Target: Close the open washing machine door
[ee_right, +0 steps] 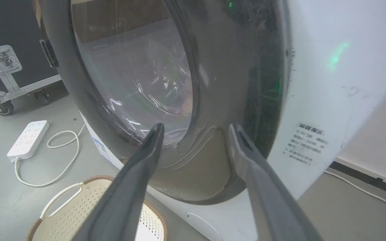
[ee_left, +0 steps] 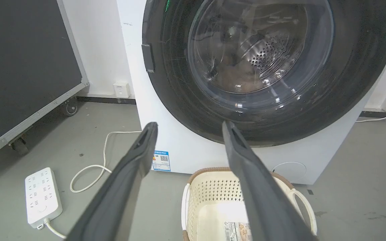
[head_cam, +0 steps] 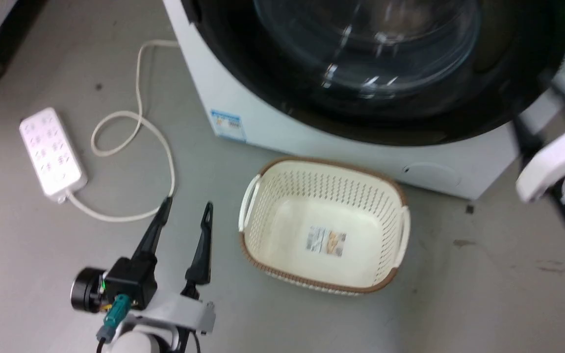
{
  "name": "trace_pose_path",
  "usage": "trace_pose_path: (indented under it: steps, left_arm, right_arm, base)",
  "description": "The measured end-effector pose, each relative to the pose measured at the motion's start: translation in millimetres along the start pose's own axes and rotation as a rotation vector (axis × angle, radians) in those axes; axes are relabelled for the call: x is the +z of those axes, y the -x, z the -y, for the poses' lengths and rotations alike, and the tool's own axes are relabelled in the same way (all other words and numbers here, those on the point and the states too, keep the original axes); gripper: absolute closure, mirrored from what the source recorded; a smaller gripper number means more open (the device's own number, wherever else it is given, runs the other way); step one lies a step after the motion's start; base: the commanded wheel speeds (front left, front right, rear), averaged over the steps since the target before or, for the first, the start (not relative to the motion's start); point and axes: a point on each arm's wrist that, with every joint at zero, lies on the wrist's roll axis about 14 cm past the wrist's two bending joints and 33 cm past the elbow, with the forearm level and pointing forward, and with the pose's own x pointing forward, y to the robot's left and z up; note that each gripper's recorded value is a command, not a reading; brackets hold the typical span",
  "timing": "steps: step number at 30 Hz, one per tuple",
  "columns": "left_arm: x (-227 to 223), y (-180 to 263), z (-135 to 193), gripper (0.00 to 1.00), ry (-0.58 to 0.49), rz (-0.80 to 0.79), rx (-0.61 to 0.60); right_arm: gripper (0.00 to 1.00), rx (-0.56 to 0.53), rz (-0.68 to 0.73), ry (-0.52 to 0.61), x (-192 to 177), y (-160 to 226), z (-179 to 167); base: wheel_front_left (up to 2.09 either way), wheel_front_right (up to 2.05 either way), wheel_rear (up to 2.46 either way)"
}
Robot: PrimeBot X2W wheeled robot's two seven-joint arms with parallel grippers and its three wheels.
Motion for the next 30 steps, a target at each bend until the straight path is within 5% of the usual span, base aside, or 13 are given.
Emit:
trace_pose_path:
  steps: [8,18,30]
  left_arm:
    - [-6.1,17.1,10.9,0.00,0.050,-0.021,-0.027]
    - [8.7,22.3,41.3,0.00,0.056,0.024,-0.131]
    - [14.0,23.2,51.4,0.00,0.056,0.041,-0.164]
  right_arm:
    - [0.00,-0.016,0.078,0.023,16.7,71.0,-3.1]
    - [0.00,-0.180,0.172,0.080,25.7,187.2,-8.0]
    - [0.00,-0.295,0.166,0.038,16.9,223.0,-16.8]
  base:
    - [0.00,0.00,0.00]
    - [0.00,0.00,0.00]
    - [0.00,0.00,0.00]
